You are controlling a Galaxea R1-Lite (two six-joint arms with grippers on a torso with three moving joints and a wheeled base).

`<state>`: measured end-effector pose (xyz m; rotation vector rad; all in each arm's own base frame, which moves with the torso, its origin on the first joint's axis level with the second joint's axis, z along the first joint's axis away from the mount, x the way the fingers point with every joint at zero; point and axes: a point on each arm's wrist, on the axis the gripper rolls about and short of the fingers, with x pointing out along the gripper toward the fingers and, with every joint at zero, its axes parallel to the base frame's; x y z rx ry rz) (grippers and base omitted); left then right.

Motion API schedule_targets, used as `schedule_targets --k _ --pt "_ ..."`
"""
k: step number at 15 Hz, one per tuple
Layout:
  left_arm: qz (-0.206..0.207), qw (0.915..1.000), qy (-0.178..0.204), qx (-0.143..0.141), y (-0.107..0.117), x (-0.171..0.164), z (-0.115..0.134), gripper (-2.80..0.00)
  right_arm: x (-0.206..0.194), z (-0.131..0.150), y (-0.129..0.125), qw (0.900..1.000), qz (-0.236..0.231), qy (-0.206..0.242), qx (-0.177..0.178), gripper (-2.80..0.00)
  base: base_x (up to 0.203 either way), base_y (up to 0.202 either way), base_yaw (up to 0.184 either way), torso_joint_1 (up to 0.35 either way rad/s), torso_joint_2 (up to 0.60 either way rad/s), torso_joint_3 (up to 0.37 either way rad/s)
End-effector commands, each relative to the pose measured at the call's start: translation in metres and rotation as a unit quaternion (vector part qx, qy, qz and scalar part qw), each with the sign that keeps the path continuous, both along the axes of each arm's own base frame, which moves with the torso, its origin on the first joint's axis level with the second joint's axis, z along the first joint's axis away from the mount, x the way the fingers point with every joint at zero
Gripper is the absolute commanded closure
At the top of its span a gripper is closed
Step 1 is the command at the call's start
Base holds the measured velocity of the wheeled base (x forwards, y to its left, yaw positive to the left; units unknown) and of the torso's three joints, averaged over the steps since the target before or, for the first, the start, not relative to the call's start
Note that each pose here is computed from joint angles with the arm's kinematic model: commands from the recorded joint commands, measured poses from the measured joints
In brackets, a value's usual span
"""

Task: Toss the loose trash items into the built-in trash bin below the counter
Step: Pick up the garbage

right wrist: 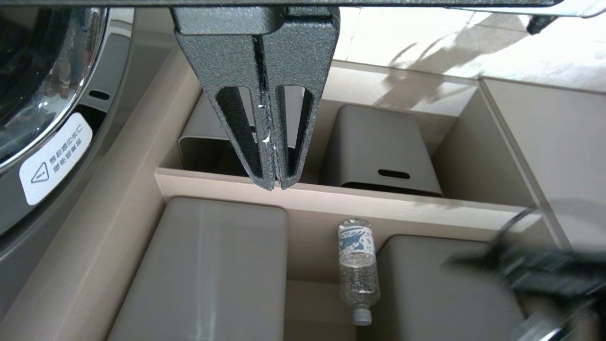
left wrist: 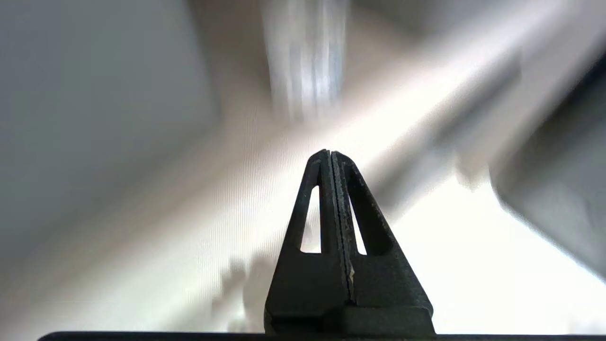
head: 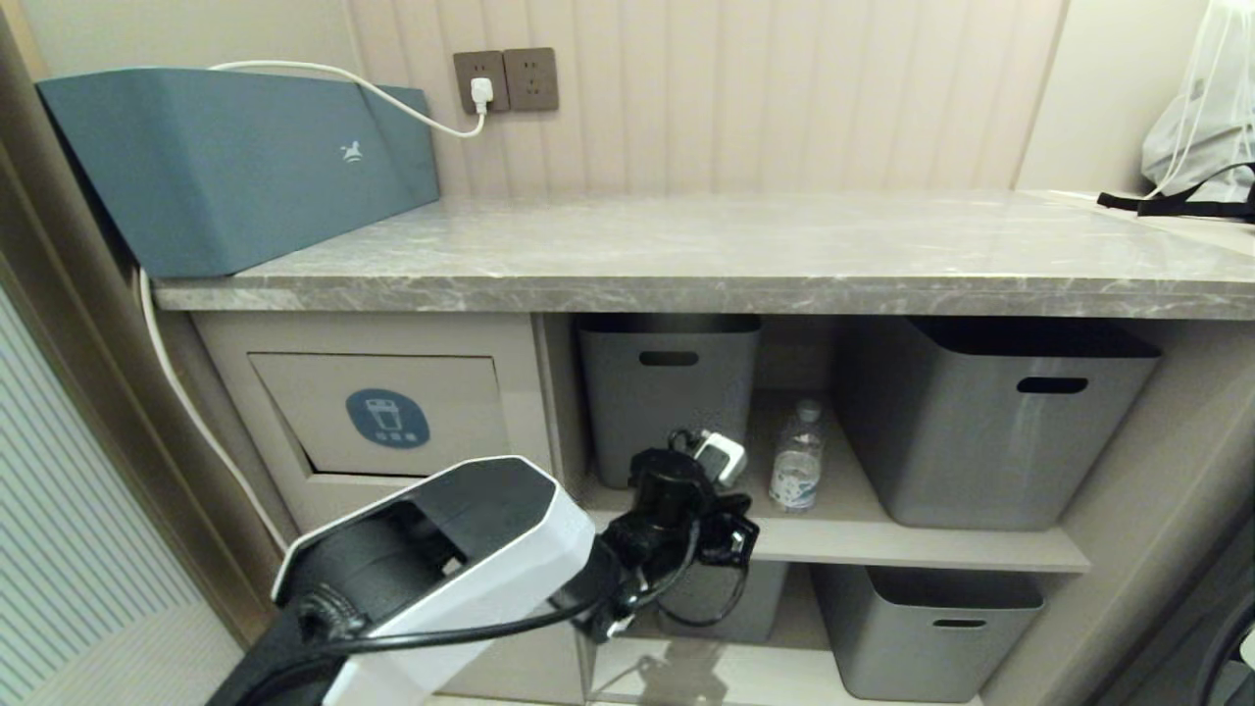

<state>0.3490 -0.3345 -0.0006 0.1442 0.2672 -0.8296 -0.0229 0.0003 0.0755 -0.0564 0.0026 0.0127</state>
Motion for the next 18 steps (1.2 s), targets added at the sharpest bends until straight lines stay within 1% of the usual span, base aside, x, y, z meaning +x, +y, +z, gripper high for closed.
schedule_targets --k 1,3,4,5,6,8,9,11,13,14,16,17,18 --pt "0.001 0.9995 0.023 0.020 0.034 -0.031 0.010 0.00 0.000 0.000 0.000 1.000 -0.003 -0.001 0.001 0.00 0.000 0.000 0.000 0.000 0.00 0.000" --pt "0.005 0.9976 0.053 0.043 0.079 -0.071 0.001 0.00 -0.002 0.009 0.000 1.000 0.000 -0.008 -0.004 0.00 0.000 0.000 0.000 0.000 0.00 0.000" --pt "0.010 0.9968 0.065 0.045 0.101 -0.092 0.004 0.00 0.000 0.017 0.000 1.000 0.001 0.005 -0.003 0.00 0.000 0.000 0.000 0.000 0.00 0.000" --pt "0.021 0.9966 0.070 0.037 0.121 -0.109 0.015 0.00 0.006 0.026 0.000 1.000 0.005 0.028 -0.002 0.00 0.000 0.000 0.000 0.000 0.00 0.000" --pt "0.040 0.9968 0.066 0.020 0.140 -0.124 0.030 0.00 0.015 0.037 0.001 0.998 0.014 0.060 0.000 0.00 0.000 0.000 0.000 0.000 0.00 0.000" --pt "0.081 0.9955 0.043 -0.023 0.168 -0.147 0.057 0.00 0.047 0.057 0.001 0.992 0.031 0.125 0.004 0.00 0.000 0.000 0.000 0.000 0.00 0.000" --pt "0.099 0.9938 0.029 -0.041 0.176 -0.154 0.069 0.00 0.070 0.066 0.002 0.987 0.036 0.155 0.006 0.00 0.000 0.000 0.000 0.000 0.00 0.000" --pt "0.141 0.9872 0.006 -0.074 0.190 -0.167 0.089 0.00 0.122 0.075 0.003 0.980 0.047 0.195 0.009 0.00 0.000 0.000 0.000 0.000 0.00 0.000" --pt "0.190 0.9757 -0.016 -0.108 0.208 -0.176 0.107 0.00 0.181 0.071 0.006 0.974 0.060 0.219 0.012 0.00 0.000 0.000 0.000 0.000 0.00 0.000" --pt "0.215 0.9695 -0.023 -0.115 0.217 -0.176 0.110 0.00 0.205 0.064 0.009 0.971 0.066 0.228 0.013 0.00 0.000 0.000 0.000 0.000 0.00 0.000" --pt "0.257 0.9580 -0.034 -0.123 0.236 -0.173 0.115 0.00 0.246 0.044 0.017 0.969 0.083 0.231 0.016 0.00 0.000 0.000 0.000 0.000 0.00 0.000" --pt "0.270 0.9541 -0.037 -0.124 0.242 -0.171 0.116 0.00 0.262 0.035 0.023 0.969 0.092 0.228 0.020 0.00 0.000 0.000 0.000 0.000 0.00 0.000" --pt "0.276 0.9524 -0.037 -0.124 0.246 -0.170 0.116 0.00 0.276 0.027 0.030 0.969 0.101 0.224 0.029 0.00 0.000 0.000 0.000 0.000 0.00 0.000"
